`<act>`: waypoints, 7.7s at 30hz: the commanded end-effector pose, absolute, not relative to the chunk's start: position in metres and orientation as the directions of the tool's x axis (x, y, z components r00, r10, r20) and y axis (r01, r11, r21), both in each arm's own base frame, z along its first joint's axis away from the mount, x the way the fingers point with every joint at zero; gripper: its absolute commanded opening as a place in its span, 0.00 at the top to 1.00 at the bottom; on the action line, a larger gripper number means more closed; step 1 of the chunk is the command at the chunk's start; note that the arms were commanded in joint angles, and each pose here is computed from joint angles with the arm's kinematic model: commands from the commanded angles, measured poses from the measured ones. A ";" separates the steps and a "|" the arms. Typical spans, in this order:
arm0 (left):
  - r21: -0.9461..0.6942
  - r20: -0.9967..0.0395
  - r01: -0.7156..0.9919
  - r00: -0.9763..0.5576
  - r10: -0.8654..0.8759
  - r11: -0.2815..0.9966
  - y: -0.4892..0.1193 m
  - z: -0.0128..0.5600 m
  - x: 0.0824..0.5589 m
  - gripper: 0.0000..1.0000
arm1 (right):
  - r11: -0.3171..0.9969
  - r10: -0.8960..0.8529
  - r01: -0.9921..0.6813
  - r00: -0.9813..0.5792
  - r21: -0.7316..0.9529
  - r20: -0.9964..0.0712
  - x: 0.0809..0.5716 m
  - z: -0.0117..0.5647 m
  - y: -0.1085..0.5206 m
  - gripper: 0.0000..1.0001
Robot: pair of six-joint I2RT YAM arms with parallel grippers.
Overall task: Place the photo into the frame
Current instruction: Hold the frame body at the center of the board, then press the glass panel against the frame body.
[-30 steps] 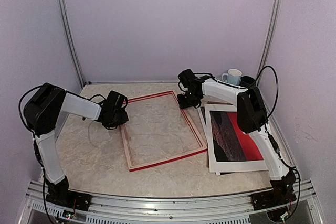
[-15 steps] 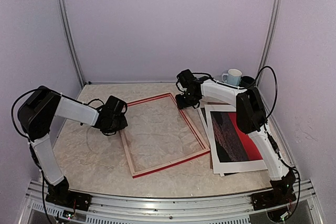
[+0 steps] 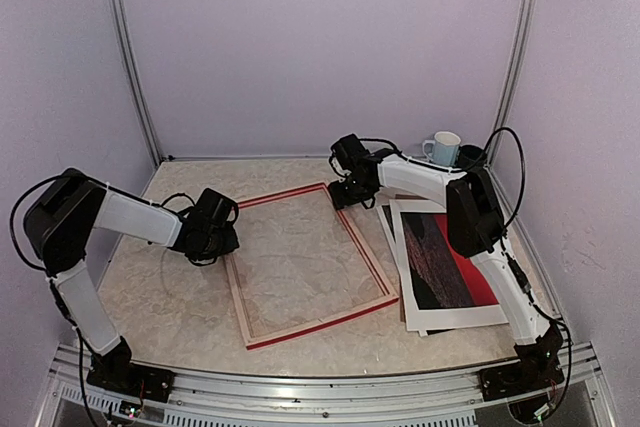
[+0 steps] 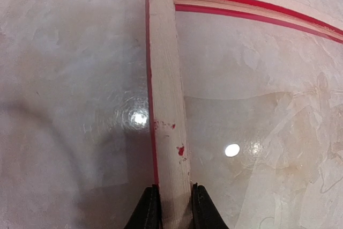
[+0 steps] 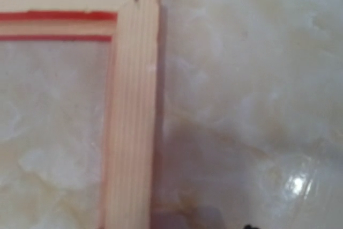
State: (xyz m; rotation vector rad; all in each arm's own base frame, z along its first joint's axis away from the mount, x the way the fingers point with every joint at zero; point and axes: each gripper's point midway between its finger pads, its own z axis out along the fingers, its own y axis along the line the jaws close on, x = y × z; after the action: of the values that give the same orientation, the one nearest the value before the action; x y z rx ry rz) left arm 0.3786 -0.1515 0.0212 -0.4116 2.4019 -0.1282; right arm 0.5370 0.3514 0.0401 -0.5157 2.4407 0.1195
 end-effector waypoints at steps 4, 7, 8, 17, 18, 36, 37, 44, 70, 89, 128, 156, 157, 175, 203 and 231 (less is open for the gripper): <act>-0.146 -0.514 -0.141 -0.835 -0.197 0.979 -0.166 -0.003 0.331 0.91 | 0.934 -0.338 -0.337 -0.726 -0.119 -0.599 0.549 0.012 0.335 0.41; -0.153 -0.512 -0.127 -0.838 -0.189 0.980 -0.171 -0.002 0.326 0.91 | 0.932 -0.341 -0.340 -0.707 -0.125 -0.619 0.554 0.015 0.339 0.36; -0.154 -0.511 -0.126 -0.839 -0.188 0.980 -0.171 -0.002 0.325 0.91 | 0.931 -0.344 -0.343 -0.702 -0.127 -0.624 0.555 0.015 0.341 0.35; -0.153 -0.512 -0.178 -0.827 -0.232 0.972 -0.165 -0.002 0.320 0.91 | 0.939 -0.332 -0.310 -0.690 -0.151 -0.643 0.562 0.013 0.340 0.33; -0.155 -0.513 -0.188 -0.824 -0.241 0.970 -0.164 -0.002 0.321 0.91 | 0.938 -0.332 -0.310 -0.691 -0.151 -0.643 0.561 0.015 0.339 0.33; -0.178 -0.503 -0.350 -0.771 -0.391 0.920 -0.154 -0.012 0.346 0.96 | 0.937 -0.351 -0.288 -0.781 -0.200 -0.516 0.515 0.008 0.313 0.38; -0.178 -0.501 -0.358 -0.769 -0.398 0.917 -0.153 -0.013 0.348 0.96 | 0.936 -0.351 -0.287 -0.783 -0.202 -0.514 0.513 0.010 0.313 0.38; -0.182 -0.495 -0.433 -0.735 -0.463 0.883 -0.134 -0.018 0.360 0.99 | 0.941 -0.337 -0.274 -0.821 -0.201 -0.461 0.493 0.009 0.302 0.37; -0.204 -0.458 -0.526 -0.694 -0.555 0.826 -0.118 -0.036 0.389 1.00 | 0.933 -0.325 -0.237 -0.877 -0.270 -0.355 0.438 -0.003 0.268 0.50; -0.205 -0.446 -0.555 -0.680 -0.582 0.806 -0.105 -0.042 0.392 1.00 | 0.903 -0.369 -0.297 -0.907 -0.311 -0.204 0.385 -0.025 0.247 0.60; -0.238 -0.449 -0.596 -0.633 -0.631 0.767 -0.080 -0.041 0.394 1.00 | 0.800 -0.411 -0.400 -0.908 -0.448 0.077 0.242 -0.062 0.189 0.65; -0.276 -0.459 -0.591 -0.611 -0.644 0.758 -0.080 -0.025 0.400 1.00 | 0.823 -0.420 -0.392 -0.907 -0.410 0.025 0.228 -0.014 0.192 0.65; -0.275 -0.459 -0.592 -0.611 -0.645 0.757 -0.079 -0.025 0.400 1.00 | 0.822 -0.420 -0.395 -0.907 -0.410 0.031 0.225 -0.013 0.190 0.65; -0.268 -0.459 -0.599 -0.610 -0.646 0.755 -0.076 -0.027 0.401 1.00 | 0.789 -0.502 -0.532 -0.847 -0.309 0.176 0.165 -0.019 0.184 0.68; -0.244 -0.534 -0.423 -0.692 -0.485 0.873 -0.099 0.019 0.459 0.88 | 0.835 -0.425 -0.524 -0.810 0.171 -0.405 0.402 0.059 0.288 0.47; -0.225 -0.648 0.007 -0.748 -0.145 0.974 -0.153 0.071 0.533 0.68 | 0.774 -0.311 -0.501 -0.833 0.387 -0.457 0.435 0.034 0.333 0.55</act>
State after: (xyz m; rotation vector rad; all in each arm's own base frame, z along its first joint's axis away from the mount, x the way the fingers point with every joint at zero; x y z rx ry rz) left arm 0.5200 -0.1504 0.0610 -0.1348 2.4277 -0.2677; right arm 0.4339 0.3370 0.0484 -0.6788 2.5740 0.7299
